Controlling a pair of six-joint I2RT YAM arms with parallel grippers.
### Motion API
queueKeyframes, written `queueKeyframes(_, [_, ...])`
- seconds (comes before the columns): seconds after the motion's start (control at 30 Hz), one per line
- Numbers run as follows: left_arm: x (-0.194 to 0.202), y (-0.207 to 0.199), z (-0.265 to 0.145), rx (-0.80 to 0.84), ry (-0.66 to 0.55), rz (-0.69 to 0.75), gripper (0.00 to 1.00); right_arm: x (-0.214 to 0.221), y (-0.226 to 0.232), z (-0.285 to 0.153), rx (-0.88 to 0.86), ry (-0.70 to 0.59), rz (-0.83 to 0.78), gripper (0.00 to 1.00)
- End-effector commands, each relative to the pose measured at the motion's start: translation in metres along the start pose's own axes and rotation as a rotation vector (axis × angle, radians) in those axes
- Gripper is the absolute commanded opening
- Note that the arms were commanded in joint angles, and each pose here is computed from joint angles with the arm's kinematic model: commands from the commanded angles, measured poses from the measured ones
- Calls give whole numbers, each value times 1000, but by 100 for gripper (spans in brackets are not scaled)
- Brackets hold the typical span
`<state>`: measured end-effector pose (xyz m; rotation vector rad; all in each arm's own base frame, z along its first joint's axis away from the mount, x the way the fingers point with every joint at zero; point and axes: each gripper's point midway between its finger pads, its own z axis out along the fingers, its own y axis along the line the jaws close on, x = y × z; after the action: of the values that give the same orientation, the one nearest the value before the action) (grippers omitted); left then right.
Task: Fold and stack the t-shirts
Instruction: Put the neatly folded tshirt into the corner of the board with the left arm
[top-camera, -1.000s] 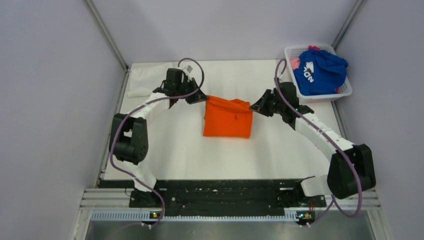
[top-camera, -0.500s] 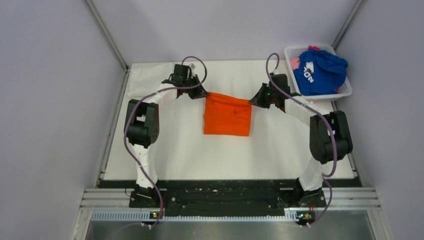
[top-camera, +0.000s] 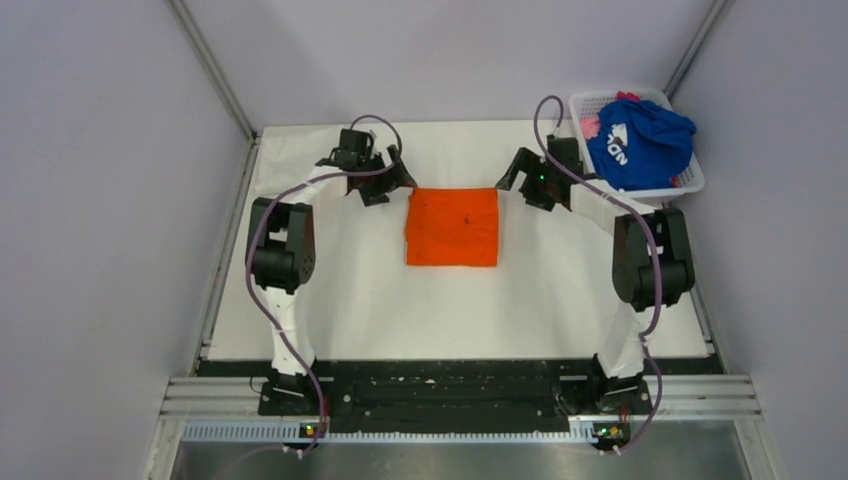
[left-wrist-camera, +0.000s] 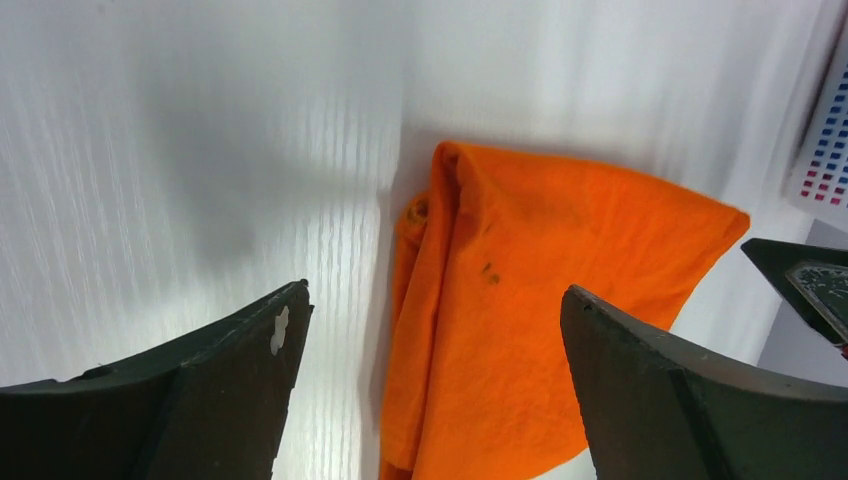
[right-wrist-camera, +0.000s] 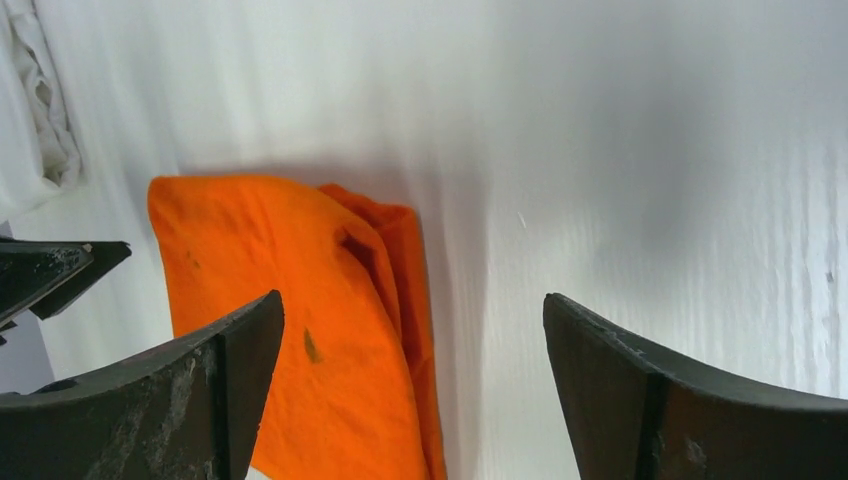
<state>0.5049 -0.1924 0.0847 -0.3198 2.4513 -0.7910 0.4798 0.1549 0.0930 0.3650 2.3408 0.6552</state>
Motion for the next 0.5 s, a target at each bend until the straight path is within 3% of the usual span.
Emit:
queueKeyframes(0.0, [17,-9,-26,24,12,42,99,-8,7,-45,-7,-96,-30,99])
queueKeyframes(0.27, [62,0,-2,-19,131,92,99,35,6,-103,-87,-119,-3,99])
queueKeyframes(0.47, [93,15,15,-118,224,109,82,54,-12,-127,-45,-157,10,99])
